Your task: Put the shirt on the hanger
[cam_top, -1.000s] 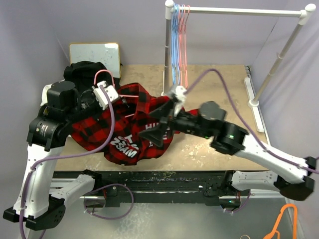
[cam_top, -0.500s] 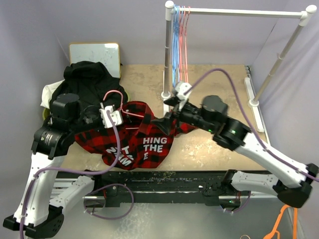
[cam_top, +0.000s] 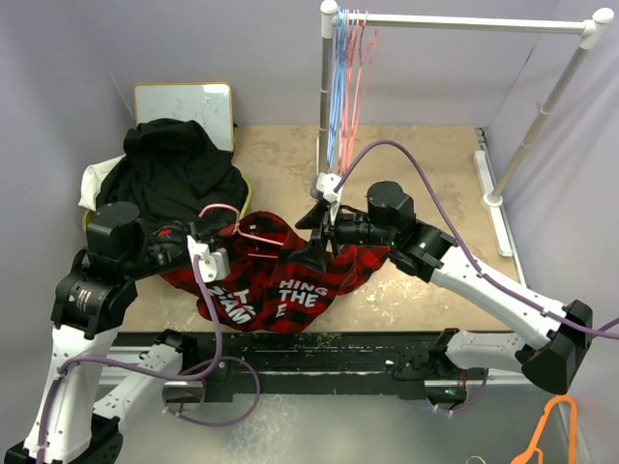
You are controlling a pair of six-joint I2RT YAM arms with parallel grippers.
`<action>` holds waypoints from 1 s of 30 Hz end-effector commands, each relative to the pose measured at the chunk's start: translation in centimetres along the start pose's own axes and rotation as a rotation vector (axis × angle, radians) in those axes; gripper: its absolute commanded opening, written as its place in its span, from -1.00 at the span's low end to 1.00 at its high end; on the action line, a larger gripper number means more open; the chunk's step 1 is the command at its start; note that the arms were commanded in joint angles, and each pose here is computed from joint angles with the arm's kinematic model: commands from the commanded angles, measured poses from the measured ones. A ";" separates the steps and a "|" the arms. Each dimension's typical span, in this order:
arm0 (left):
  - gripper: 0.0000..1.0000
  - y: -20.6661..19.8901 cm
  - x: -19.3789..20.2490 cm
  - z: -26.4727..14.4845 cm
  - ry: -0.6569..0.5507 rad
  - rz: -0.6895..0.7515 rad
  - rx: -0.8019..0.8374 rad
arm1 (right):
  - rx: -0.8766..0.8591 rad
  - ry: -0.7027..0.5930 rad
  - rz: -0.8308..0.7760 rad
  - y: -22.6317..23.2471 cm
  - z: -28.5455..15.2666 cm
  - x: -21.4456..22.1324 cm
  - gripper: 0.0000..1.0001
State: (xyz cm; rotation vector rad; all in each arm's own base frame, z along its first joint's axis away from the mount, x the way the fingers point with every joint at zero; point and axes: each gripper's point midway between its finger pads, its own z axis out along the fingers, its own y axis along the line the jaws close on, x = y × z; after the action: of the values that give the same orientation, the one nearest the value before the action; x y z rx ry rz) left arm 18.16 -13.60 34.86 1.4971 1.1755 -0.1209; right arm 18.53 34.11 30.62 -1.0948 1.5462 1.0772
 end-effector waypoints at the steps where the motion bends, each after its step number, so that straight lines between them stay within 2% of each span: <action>1: -1.00 1.6 -2.1 0.5 -0.097 0.028 -0.036 | -0.071 -0.032 0.011 0.7 0.9 -0.5 0.40; 5: -1.00 1.9 -1.9 1.2 -0.107 -0.022 -0.029 | -0.080 -0.044 0.012 0.8 1.1 -0.7 -0.33; 7: -1.00 1.8 -1.6 1.8 -0.105 -0.052 -0.012 | -0.068 -0.054 0.017 0.7 1.0 -1.0 -0.91; 8: -1.00 1.8 -1.4 2.0 -0.106 -0.071 -0.004 | -0.059 -0.060 0.026 0.6 0.9 -1.1 -1.00; 11: -0.95 1.9 -0.9 2.9 -0.094 -0.178 0.015 | 0.026 -0.117 0.079 -0.2 0.3 -1.6 -1.00; 12: -0.74 2.1 -0.7 3.3 -0.081 -0.235 0.021 | 0.073 -0.125 0.125 -0.8 -0.1 -0.6 -1.00; 13: -0.36 2.1 -0.4 3.6 -0.058 -0.308 0.036 | 0.118 -0.140 0.170 -1.3 -0.5 0.1 -1.00; 14: -0.23 2.1 -0.1 4.0 -0.035 -0.366 0.060 | 0.146 -0.150 0.210 -1.4 -1.0 0.9 -1.00; 18: 0.06 0.3 0.7 4.4 0.053 -0.552 0.187 | 0.251 -0.164 0.365 -1.5 -3.6 5.0 -1.00; 21: 0.15 -1.5 0.3 3.8 0.038 -0.579 0.245 | 0.305 -0.174 0.453 -1.3 -5.3 7.4 -1.00; 25: -0.09 -3.2 0.0 2.9 0.030 -0.601 0.265 | 0.359 -0.176 0.512 -0.9 -7.4 9.7 -1.00; 26: -0.03 -3.0 0.0 2.9 0.043 -0.620 0.253 | 0.359 -0.173 0.522 -0.7 -7.8 10.0 -1.00; 28: 0.17 -2.3 -0.7 2.7 0.042 -0.651 0.244 | 0.371 -0.150 0.546 -0.4 -8.4 11.1 -1.00; 29: 0.42 -2.0 -1.3 2.6 0.034 -0.672 0.257 | 0.375 -0.135 0.561 -0.2 -8.6 11.6 -1.00; 30: 0.81 -1.8 -2.2 2.4 0.015 -0.697 0.283 | 0.378 -0.127 0.579 -0.1 -8.9 12.0 -1.00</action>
State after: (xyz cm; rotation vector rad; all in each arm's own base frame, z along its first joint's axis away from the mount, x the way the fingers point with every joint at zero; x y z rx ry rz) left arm 18.35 -16.00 31.53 1.3067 1.6900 -0.6324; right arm 14.79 24.70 20.43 -0.4317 1.8920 1.1252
